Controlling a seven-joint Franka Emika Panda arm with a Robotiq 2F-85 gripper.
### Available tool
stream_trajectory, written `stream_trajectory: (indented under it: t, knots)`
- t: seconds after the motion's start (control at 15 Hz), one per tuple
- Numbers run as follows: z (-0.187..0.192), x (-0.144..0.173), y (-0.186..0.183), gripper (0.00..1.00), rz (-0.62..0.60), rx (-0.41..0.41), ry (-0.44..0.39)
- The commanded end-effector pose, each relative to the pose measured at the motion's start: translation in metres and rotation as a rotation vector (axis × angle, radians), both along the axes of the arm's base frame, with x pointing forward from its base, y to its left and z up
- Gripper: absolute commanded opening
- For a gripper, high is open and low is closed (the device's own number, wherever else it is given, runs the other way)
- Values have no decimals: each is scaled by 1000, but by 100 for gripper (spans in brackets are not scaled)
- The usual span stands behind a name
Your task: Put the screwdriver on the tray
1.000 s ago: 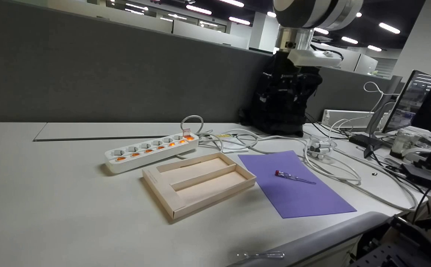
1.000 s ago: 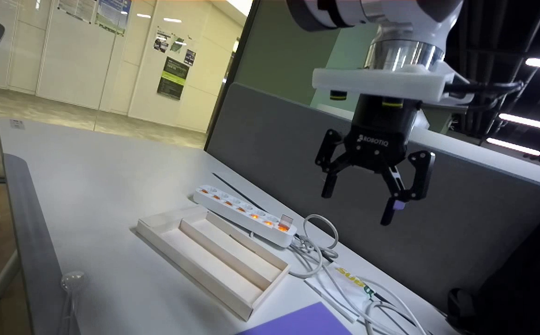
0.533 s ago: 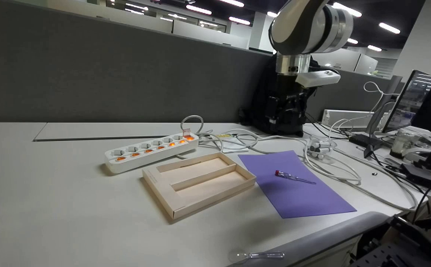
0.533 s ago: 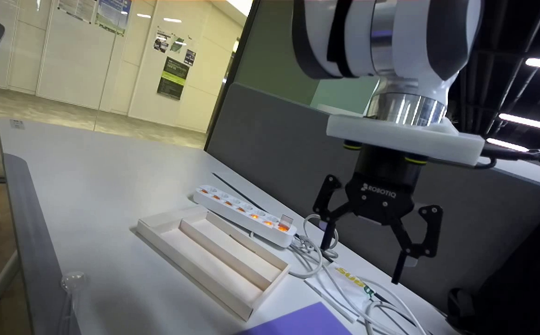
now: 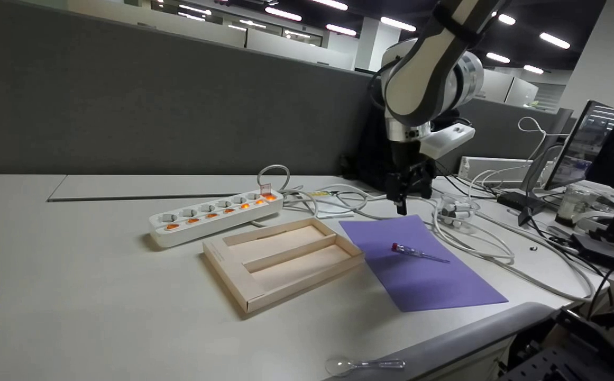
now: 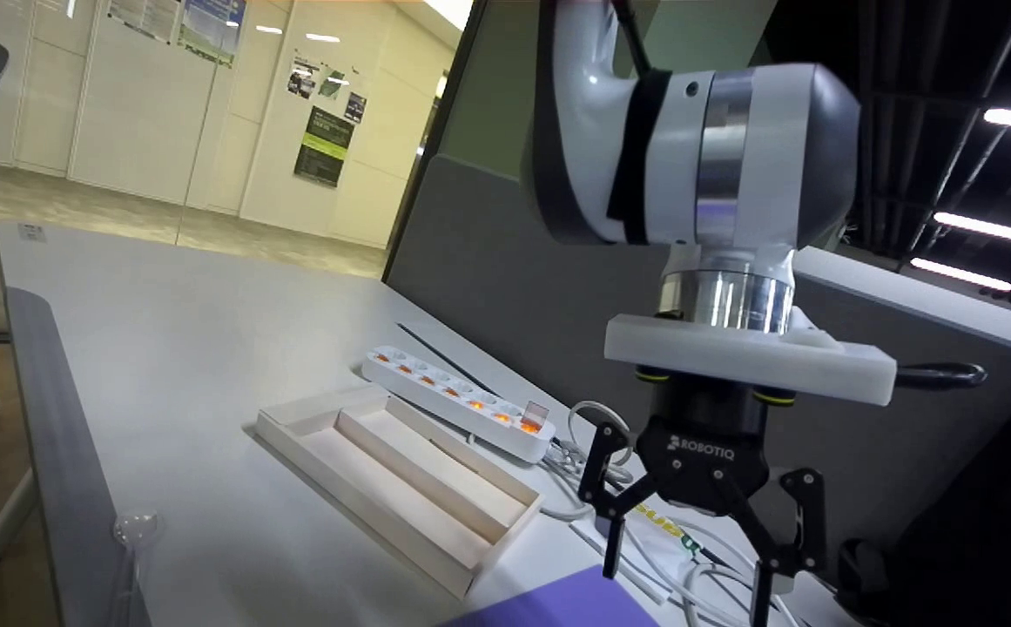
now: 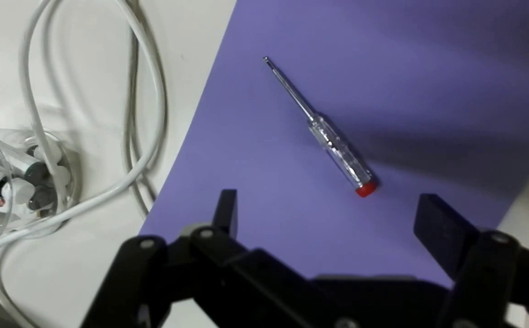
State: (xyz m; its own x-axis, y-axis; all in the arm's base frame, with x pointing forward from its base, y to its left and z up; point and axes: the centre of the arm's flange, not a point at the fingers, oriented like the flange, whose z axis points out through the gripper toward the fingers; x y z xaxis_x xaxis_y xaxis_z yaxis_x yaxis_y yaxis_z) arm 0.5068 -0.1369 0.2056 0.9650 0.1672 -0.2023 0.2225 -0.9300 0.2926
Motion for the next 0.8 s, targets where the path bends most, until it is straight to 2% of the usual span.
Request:
stream_trajectory:
  t: [0.0, 0.47, 0.6, 0.73]
  knots:
    - [-22, 4, 5, 100, 70, -10, 31]
    - [-31, -3, 10, 100, 69, 15, 49]
    - [-34, -4, 18, 100, 125, -2, 52]
    - [-44, -5, 17, 100, 166, 22, 47]
